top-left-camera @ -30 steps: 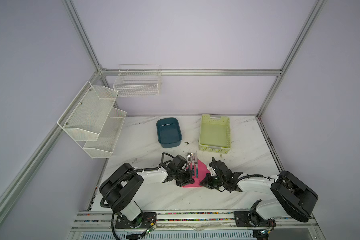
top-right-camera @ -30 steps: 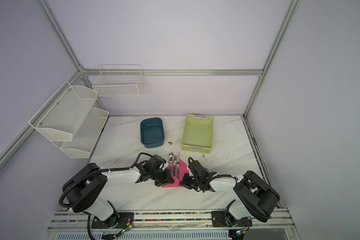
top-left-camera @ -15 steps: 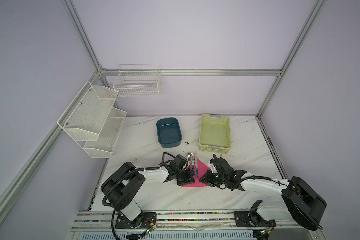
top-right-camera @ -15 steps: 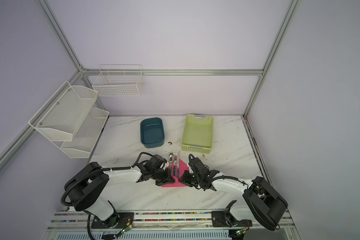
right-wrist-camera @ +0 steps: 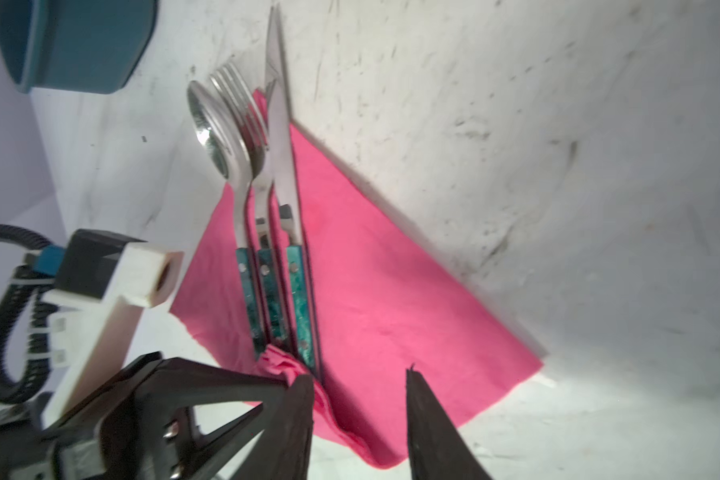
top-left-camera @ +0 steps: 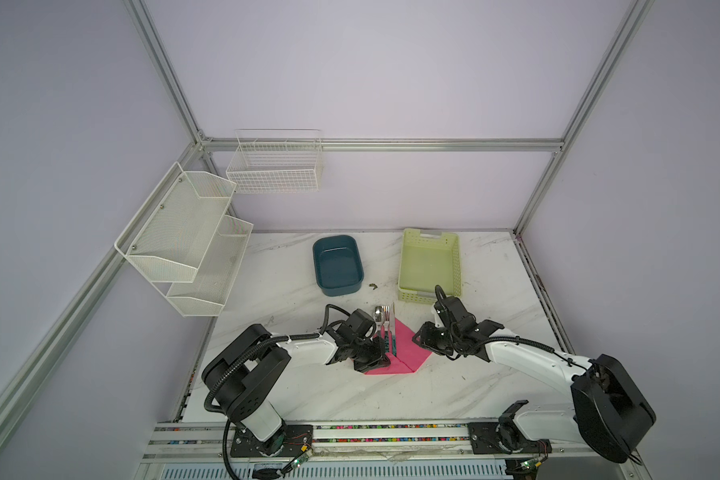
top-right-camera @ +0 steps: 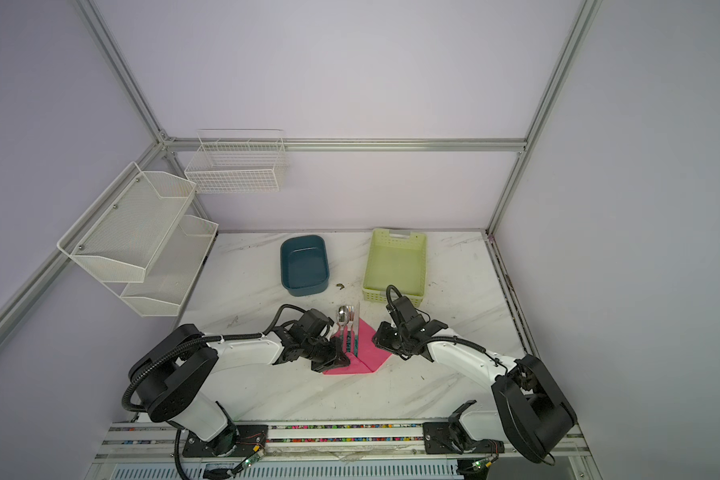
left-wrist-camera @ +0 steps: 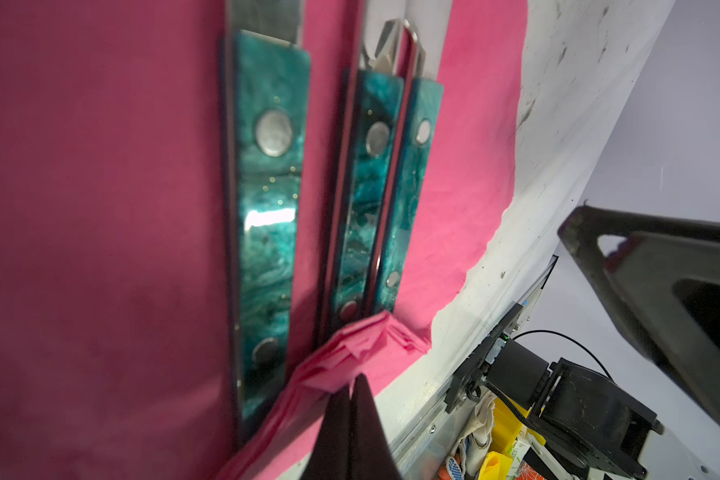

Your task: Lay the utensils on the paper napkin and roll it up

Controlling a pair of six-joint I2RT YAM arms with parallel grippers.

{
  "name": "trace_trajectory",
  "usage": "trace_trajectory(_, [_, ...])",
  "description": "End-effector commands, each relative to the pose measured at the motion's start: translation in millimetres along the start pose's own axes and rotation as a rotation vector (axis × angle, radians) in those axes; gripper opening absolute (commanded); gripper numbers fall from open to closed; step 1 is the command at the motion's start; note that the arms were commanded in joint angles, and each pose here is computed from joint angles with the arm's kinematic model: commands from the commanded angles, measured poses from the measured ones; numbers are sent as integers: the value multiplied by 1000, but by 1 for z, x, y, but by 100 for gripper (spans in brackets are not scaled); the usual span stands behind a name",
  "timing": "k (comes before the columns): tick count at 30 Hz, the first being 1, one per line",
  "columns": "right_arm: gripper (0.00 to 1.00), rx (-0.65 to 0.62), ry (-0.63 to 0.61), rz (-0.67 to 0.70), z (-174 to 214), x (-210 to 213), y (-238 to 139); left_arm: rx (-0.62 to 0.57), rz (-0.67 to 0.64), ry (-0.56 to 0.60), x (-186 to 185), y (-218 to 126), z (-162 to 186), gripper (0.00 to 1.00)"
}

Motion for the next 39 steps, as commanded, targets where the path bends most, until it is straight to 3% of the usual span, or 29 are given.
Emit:
trace_trajectory(1, [44, 35, -38, 150, 4, -20, 1, -21, 36, 33, -20, -3, -8, 0])
trace_trajectory(9, [60, 90, -58, 246, 7, -37, 15, -15, 35, 33, -20, -3, -8, 0])
trace_trajectory(13, [61, 111, -69, 249, 9, -39, 20, -17, 34, 31, -19, -3, -8, 0])
trace_trajectory(16, [61, 131, -90, 195, 10, -33, 24, -15, 33, 30, -18, -3, -8, 0])
trace_trajectory(26, [58, 81, -112, -172, 0, 16, 11, -11, 37, 36, -21, -3, -9, 0])
trace_trajectory(31, [57, 73, -119, -249, -2, 27, 5, -9, 37, 36, -22, -3, -9, 0])
trace_trajectory(33, [57, 69, -108, -224, -2, 23, 6, -9, 38, 37, -22, -4, -9, 0])
trace_trajectory(39, [57, 18, -61, 15, -5, -4, 2, -11, 34, 35, -21, -4, -8, 0])
Point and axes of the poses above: each gripper's point midway between its finger pads, its own y axis out along the fingers, its own x axis along the line the jaws close on, z = x × y, the point moved 6 cm from there along -y, back along the fingers, and after that the axes turned 11 degrees about -y, right-handed, at the moved point
